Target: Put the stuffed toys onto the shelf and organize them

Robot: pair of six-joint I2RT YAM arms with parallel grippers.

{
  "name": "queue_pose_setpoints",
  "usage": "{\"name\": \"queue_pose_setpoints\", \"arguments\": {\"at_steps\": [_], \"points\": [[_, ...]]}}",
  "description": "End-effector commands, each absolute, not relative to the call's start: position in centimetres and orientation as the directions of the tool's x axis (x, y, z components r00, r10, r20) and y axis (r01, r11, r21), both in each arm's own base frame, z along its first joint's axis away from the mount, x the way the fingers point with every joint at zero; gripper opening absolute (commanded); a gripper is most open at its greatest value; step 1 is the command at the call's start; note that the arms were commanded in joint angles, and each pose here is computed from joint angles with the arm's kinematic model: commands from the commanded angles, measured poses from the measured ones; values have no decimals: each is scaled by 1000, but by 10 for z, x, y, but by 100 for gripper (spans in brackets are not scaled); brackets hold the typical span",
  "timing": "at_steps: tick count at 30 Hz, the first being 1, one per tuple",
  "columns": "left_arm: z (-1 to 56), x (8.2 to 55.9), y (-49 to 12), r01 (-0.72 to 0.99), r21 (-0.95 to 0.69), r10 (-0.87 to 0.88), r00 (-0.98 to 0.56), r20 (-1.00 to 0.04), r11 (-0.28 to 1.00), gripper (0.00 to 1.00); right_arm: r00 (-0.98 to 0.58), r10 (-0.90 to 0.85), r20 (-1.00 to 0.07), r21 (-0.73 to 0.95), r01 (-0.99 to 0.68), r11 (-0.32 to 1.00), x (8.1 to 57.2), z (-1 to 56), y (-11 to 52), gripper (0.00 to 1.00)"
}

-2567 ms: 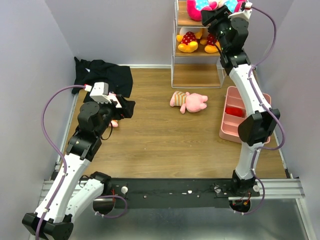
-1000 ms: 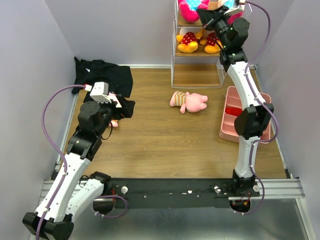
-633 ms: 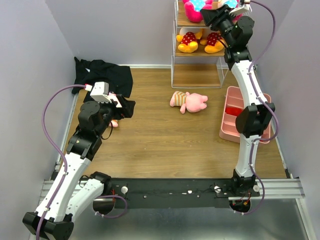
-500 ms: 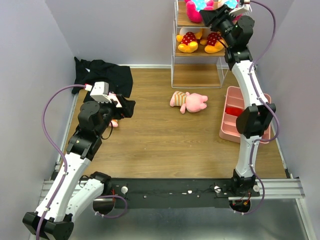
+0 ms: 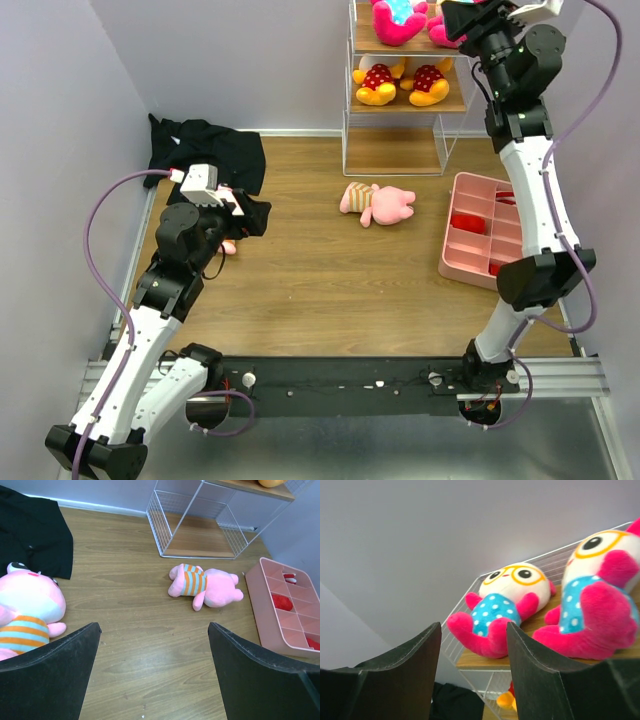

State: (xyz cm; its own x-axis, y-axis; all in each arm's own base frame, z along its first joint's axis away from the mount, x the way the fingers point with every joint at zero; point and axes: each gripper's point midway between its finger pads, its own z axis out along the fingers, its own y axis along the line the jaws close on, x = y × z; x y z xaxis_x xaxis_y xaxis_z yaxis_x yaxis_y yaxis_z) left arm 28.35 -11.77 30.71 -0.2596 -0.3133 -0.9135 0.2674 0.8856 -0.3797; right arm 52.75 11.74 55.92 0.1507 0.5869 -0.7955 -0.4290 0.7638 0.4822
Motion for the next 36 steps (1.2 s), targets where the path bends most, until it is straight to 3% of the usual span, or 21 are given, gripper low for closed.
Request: {"name": "queue_pose_setpoints", "arguments": {"at_steps": [1,9,17,27,30,36], "points": [[311,282,-117,282,-381,-319,-241,-917,881,99,143,499,-855,479,-155,864,541,515,77,62],[310,282,-118,286,-383,-319,-245,-915,878,99,166,393,-905,410,84,908,547,492,36,61],[308,284,-118,282,-383,-318,-249,-915,880,99,195,406,-893,413,-4,911,574,490,52,61],[306,286,-118,276,-381,-315,-255,-914,882,99,219,491,-843,505,8,863,596,486,51,56],[307,286,-118,279,-380,-314,-255,-915,882,99,230,514,-826,528,0,849,598,485,50,52],[307,286,-119,282,-384,-317,-256,-913,879,99,208,632,-746,615,-148,774,596,490,63,22]]}}
